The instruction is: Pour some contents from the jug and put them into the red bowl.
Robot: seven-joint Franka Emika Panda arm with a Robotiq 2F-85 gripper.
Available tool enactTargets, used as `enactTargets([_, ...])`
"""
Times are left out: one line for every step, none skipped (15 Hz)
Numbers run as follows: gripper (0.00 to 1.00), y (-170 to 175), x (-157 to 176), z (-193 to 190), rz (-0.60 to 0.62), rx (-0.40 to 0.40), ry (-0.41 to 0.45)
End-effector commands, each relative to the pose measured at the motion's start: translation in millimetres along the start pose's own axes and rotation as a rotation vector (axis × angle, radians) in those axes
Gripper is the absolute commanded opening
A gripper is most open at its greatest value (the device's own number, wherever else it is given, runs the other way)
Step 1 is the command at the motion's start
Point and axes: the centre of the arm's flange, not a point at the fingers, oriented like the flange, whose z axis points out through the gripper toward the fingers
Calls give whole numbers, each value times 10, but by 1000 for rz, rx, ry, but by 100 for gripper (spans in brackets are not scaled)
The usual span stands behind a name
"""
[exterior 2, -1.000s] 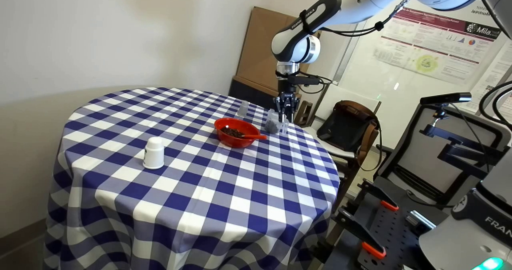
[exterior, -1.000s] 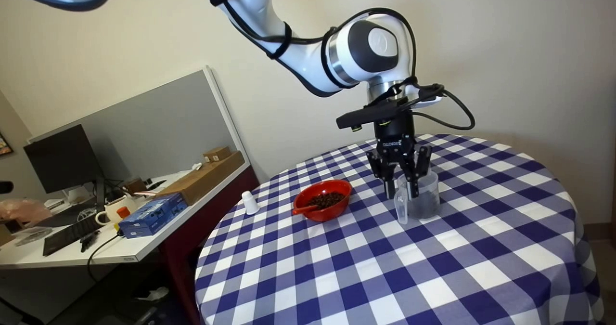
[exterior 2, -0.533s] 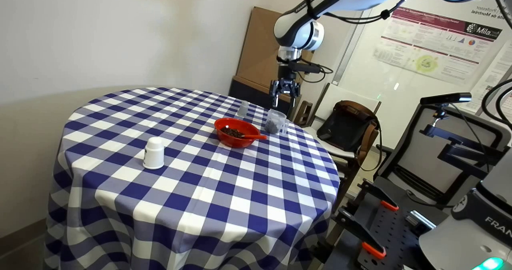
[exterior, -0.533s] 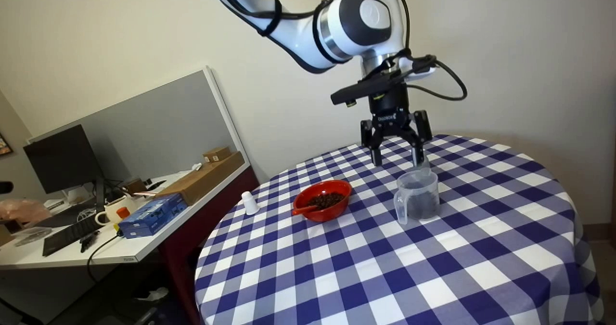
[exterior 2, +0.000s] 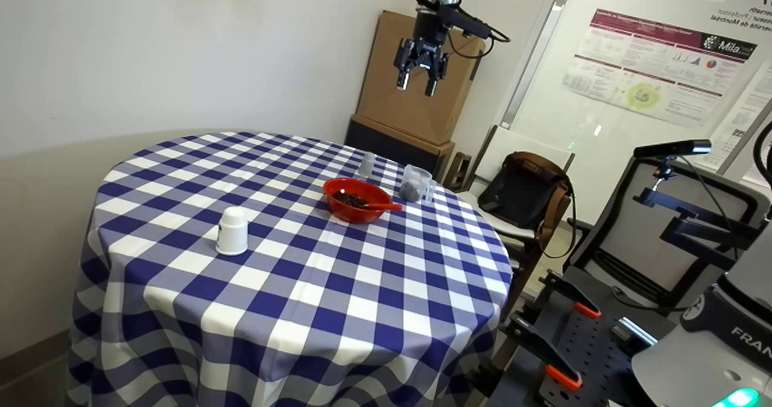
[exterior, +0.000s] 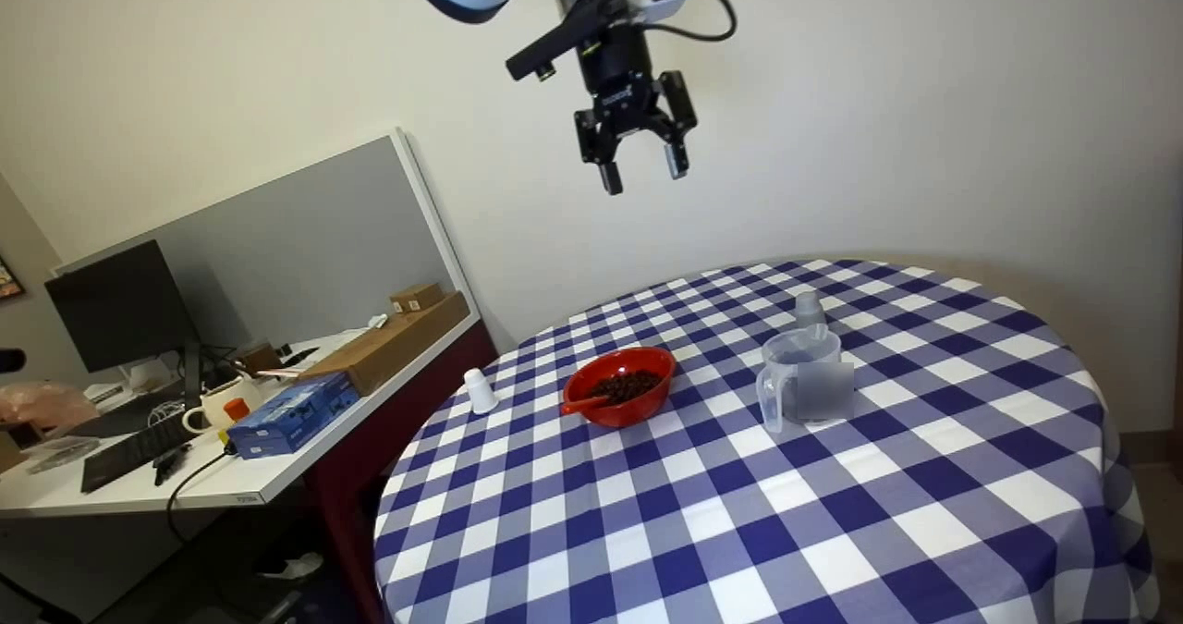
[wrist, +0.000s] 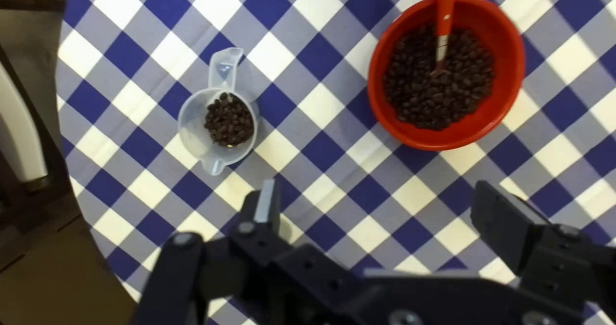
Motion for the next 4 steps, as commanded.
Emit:
enactTargets([100,-624,-625,-160,-90,26,-1])
enactTargets([100,-756,-722,-179,-125,31,-14])
enactTargets([100,-590,-333,-154,-94,13,-8])
enactTargets([100,-726,-436,-168,-118,15,-14])
